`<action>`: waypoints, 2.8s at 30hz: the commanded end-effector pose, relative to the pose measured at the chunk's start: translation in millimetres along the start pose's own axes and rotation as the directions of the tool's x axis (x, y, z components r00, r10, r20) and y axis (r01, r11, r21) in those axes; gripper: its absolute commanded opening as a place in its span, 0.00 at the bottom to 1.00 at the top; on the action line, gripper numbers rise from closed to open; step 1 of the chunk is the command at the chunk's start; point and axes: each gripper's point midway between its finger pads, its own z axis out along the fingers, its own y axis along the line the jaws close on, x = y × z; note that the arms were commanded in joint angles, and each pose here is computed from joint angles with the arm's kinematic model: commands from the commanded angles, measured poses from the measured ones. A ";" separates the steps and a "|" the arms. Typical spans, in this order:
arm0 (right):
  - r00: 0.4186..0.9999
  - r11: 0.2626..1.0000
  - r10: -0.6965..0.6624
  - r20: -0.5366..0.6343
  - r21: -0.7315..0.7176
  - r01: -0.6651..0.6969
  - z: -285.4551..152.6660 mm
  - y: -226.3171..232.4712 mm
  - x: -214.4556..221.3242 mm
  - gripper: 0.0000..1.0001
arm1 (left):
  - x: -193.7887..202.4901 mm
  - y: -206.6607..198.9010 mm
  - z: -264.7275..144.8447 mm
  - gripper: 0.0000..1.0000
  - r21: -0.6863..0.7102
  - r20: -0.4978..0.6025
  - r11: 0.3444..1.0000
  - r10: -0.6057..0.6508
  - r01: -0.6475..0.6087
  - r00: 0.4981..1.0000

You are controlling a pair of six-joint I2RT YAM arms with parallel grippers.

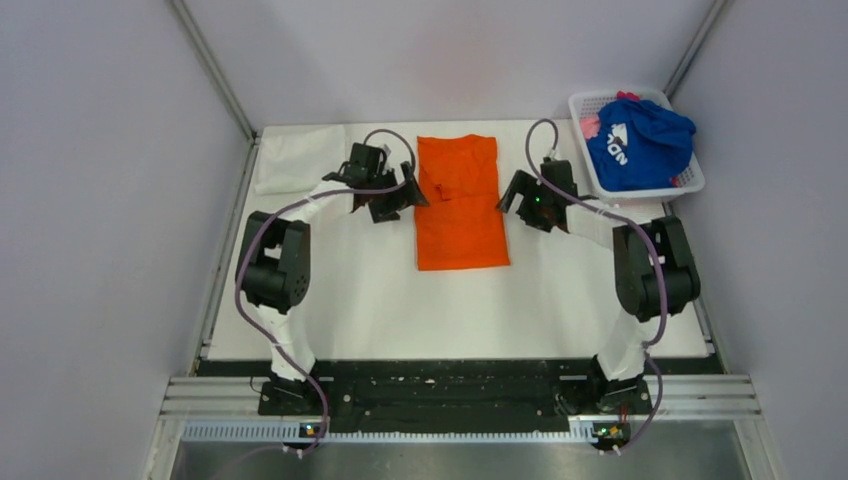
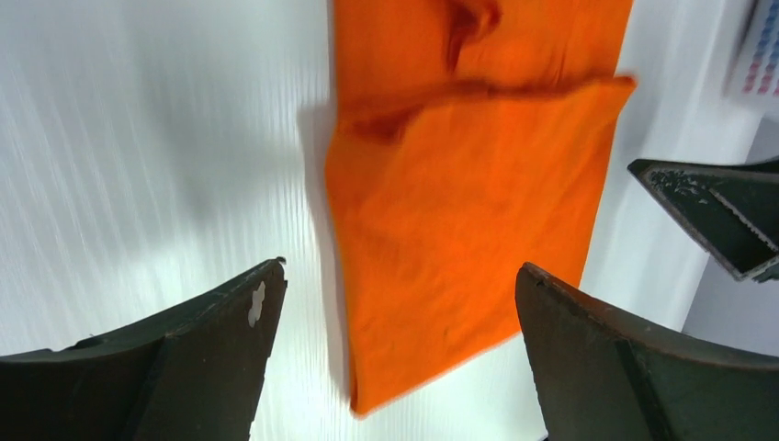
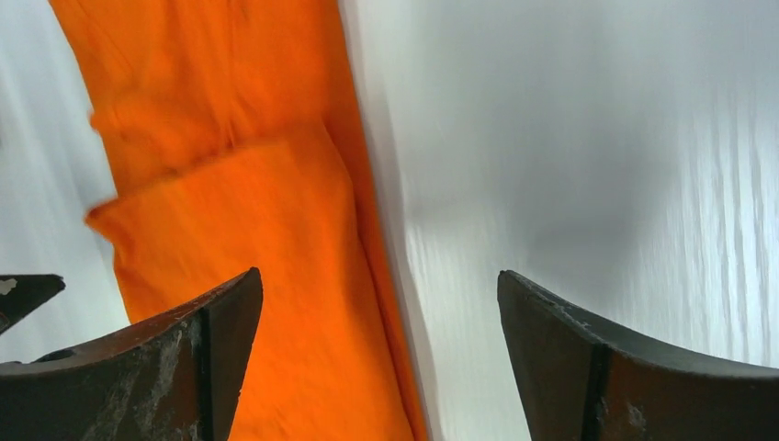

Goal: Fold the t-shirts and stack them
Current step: Grab one side of the 2/3 rectangular tshirt with both arms, then fold the long partially folded tshirt into a neat square

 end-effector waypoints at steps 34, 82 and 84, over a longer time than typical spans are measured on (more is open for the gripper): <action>0.984 1.000 0.015 -0.175 -0.010 -0.017 -55.9 -23.4 140.4 0.35 | 157.0 29.9 -4.5 0.20 -0.072 -0.198 0.997 -0.038 0.024 0.979; 0.997 0.910 -0.061 0.051 -0.407 0.076 -219.3 114.6 67.4 0.00 | 38.4 -82.3 -144.8 0.00 0.193 0.271 0.960 0.147 -0.203 0.951; 0.997 0.916 -0.045 0.054 -0.397 0.063 -210.5 112.8 56.3 0.00 | 29.0 -80.5 -137.6 0.00 0.202 0.265 0.960 0.138 -0.195 0.954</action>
